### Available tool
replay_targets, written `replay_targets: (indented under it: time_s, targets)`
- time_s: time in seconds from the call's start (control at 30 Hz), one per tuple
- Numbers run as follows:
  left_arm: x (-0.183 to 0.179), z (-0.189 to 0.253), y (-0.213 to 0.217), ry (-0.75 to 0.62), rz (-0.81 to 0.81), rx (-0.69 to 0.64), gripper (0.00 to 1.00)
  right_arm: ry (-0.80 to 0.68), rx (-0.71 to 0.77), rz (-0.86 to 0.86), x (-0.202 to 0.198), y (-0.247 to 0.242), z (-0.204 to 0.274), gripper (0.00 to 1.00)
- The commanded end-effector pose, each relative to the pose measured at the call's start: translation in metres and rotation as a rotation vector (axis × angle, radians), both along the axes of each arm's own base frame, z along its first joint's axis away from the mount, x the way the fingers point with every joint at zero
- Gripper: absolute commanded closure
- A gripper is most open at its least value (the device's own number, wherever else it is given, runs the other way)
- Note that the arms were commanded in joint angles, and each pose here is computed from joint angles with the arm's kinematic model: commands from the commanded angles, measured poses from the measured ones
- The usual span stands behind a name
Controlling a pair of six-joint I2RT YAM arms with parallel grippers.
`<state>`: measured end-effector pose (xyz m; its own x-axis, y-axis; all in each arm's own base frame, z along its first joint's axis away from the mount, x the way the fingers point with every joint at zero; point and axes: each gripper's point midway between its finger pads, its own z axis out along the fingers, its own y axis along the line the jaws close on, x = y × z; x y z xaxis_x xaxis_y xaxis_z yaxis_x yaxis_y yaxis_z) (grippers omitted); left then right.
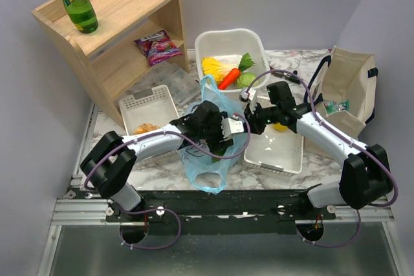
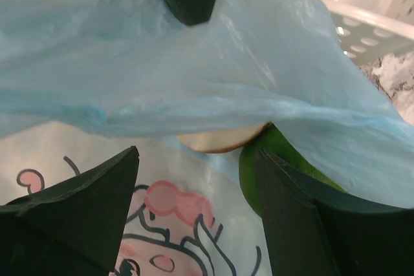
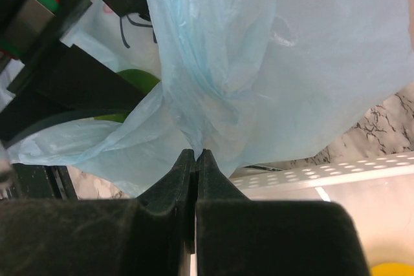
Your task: Untie the knot of the grocery bags and take out the mixed food
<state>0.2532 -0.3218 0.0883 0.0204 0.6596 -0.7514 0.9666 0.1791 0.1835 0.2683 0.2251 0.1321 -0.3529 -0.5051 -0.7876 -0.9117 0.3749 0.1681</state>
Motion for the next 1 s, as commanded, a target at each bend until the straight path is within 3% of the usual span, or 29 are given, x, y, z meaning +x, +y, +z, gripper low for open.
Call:
replay_targets:
  time_s: [0.0,0.23,0.33,0.4,0.53,0.6,0.77,0.97]
  targets:
    - [-0.001,-0.007,-0.016,0.010,-0.056,0.025,0.28,0.017,-0.010,-0.016,0.003,-0.001,-0.003,0.99]
    - [-0.004,-0.040,-0.014,0.050,-0.046,0.088,0.31,0.021,0.003,-0.016,0.008,0.003,-0.002,0.99]
    - [-0.005,-0.054,-0.010,0.045,-0.055,0.115,0.39,0.027,0.003,-0.018,0.010,0.005,-0.003,0.99]
    - [-0.005,-0.057,-0.008,0.031,-0.059,0.111,0.50,0.029,0.004,-0.021,0.011,0.005,-0.003,0.99]
    - [-0.006,-0.043,-0.006,0.017,-0.041,0.087,0.86,0.026,0.004,-0.020,0.013,0.006,-0.003,0.99]
    - [-0.009,-0.027,-0.003,0.018,-0.029,0.072,0.99,0.025,0.003,-0.023,0.014,0.006,-0.003,0.99]
    - [-0.024,0.021,0.010,0.003,-0.022,0.023,1.00,0.021,0.013,-0.024,0.015,0.007,-0.002,0.99]
    - [-0.040,0.029,0.041,-0.028,-0.035,0.071,1.00,0.017,0.025,-0.024,0.018,0.010,0.002,0.99]
